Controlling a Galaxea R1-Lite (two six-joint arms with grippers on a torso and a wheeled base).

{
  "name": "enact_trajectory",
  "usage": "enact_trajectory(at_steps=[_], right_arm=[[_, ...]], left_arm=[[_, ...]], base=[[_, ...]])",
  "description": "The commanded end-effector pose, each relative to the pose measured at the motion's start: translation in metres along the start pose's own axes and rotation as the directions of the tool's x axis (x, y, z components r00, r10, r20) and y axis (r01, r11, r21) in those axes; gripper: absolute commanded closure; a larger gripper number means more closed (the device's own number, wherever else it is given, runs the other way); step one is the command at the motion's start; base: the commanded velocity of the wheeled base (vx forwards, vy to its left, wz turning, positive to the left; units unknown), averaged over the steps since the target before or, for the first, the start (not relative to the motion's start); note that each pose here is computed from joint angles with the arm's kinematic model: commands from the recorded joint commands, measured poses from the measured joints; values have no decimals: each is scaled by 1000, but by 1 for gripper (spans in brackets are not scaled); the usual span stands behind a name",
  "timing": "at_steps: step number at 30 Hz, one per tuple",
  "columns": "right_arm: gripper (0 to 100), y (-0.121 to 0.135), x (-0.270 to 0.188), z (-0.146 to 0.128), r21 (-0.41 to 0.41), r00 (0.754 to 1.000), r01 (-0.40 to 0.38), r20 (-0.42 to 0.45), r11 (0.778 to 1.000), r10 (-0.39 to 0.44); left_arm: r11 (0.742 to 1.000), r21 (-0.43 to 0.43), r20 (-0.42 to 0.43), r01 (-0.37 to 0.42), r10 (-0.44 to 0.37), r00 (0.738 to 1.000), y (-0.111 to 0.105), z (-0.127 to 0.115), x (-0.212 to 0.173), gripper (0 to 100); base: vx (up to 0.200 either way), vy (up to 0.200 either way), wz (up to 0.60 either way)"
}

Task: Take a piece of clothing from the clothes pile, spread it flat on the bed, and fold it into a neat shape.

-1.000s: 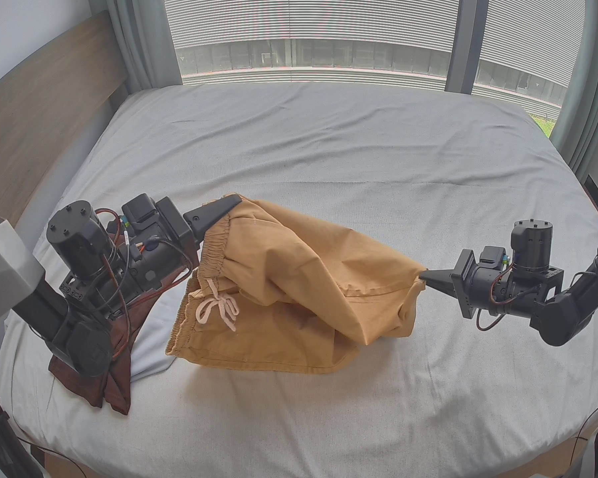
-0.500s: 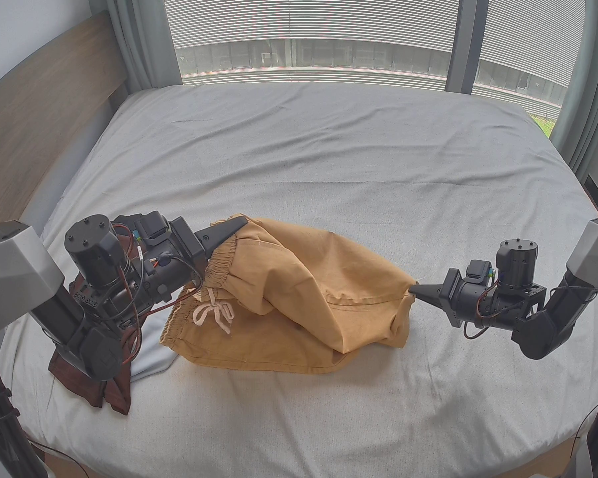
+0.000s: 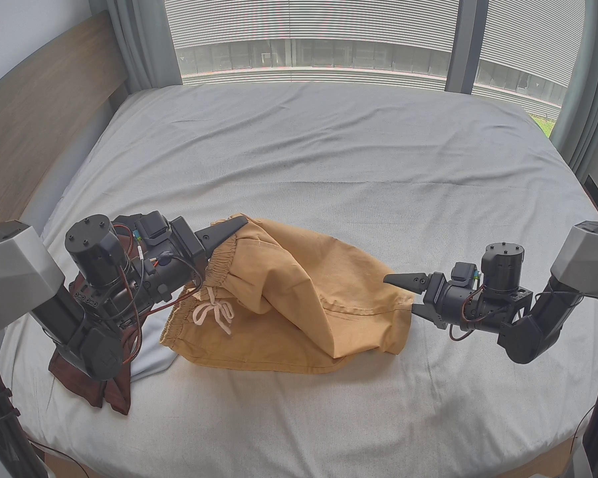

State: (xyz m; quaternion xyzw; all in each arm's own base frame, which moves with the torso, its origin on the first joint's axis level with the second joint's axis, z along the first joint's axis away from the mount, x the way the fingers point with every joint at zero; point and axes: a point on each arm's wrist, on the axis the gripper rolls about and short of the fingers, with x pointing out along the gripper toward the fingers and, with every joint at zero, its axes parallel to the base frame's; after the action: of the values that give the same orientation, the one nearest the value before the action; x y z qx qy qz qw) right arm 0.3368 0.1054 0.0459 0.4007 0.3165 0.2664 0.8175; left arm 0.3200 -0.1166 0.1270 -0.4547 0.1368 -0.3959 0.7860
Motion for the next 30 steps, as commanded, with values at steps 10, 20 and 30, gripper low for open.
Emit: enact_trajectory(at_steps=[10, 20, 30], right_arm=[[0, -13, 26, -12, 8, 999, 8, -51, 1000, -7], [0, -13, 35, -17, -1, 998, 1, -66, 1000, -1], [0, -31, 48, -20, -20, 996, 25, -85, 999, -26]], left_arm=[[1000, 0, 1, 4, -4, 1000, -1, 0, 0, 100], [1000, 0, 3, 4, -4, 1000, -1, 1, 0, 100], [1000, 5, 8, 13, -13, 1000, -5, 2, -1, 100]], base=[[0, 0, 0], [0, 0, 0], [0, 0, 0]])
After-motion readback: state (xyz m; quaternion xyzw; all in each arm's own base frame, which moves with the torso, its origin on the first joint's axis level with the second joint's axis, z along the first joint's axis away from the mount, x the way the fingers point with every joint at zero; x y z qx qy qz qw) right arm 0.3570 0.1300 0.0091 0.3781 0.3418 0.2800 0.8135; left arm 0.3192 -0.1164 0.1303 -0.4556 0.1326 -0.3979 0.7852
